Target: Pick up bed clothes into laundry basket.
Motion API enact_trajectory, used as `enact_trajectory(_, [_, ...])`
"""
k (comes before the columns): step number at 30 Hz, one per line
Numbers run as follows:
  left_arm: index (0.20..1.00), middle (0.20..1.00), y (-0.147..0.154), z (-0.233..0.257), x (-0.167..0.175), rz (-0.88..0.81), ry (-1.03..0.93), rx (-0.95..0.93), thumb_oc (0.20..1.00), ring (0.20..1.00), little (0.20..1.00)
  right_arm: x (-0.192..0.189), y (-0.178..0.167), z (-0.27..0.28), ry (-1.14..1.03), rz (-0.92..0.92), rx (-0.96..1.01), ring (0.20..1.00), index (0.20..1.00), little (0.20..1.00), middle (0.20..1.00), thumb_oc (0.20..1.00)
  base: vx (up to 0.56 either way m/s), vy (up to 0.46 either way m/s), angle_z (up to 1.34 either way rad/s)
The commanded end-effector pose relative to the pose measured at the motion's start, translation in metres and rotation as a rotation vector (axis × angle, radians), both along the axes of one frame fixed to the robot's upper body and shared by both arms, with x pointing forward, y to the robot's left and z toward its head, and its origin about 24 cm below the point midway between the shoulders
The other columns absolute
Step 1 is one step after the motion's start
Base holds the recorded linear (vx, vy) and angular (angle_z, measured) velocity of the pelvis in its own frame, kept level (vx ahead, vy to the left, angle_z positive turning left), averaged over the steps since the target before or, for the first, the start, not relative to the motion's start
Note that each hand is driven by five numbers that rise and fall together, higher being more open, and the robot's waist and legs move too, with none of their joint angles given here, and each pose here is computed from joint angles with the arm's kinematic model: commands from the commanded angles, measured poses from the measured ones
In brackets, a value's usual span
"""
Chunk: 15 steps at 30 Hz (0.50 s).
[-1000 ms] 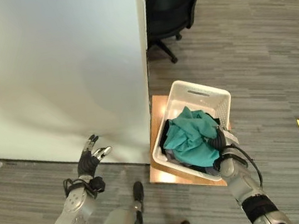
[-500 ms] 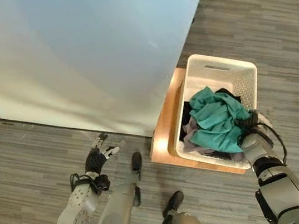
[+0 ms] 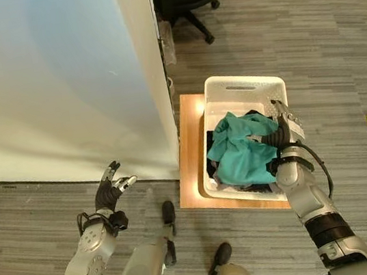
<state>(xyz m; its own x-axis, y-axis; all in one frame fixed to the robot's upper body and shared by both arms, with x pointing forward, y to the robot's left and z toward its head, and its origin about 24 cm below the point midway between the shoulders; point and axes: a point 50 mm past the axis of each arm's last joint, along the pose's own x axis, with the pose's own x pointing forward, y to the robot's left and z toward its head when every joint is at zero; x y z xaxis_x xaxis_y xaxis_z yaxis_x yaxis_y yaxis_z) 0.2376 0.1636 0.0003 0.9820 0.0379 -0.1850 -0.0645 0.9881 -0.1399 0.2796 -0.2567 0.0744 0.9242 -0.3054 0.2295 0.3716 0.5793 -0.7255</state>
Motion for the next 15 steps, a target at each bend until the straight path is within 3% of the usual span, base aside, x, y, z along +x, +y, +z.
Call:
enact_trajectory(1, [1.000,1.000,-0.023,0.014,0.007,-0.059,-0.105,-0.014,1.000,1.000,1.000,0.000,-0.003,0.010,-0.028,0.042,-0.109,1.000,1.000,1.000,1.000,1.000,0.00,0.000,0.00])
enact_trajectory(15, [1.000,1.000,-0.029,0.013,0.006,-0.069,-0.131,0.015,1.000,1.000,1.000,-0.039,0.051,-0.017,0.038,0.295,0.031,1.000,1.000,1.000,1.000,1.000,0.00,-0.019,-0.12])
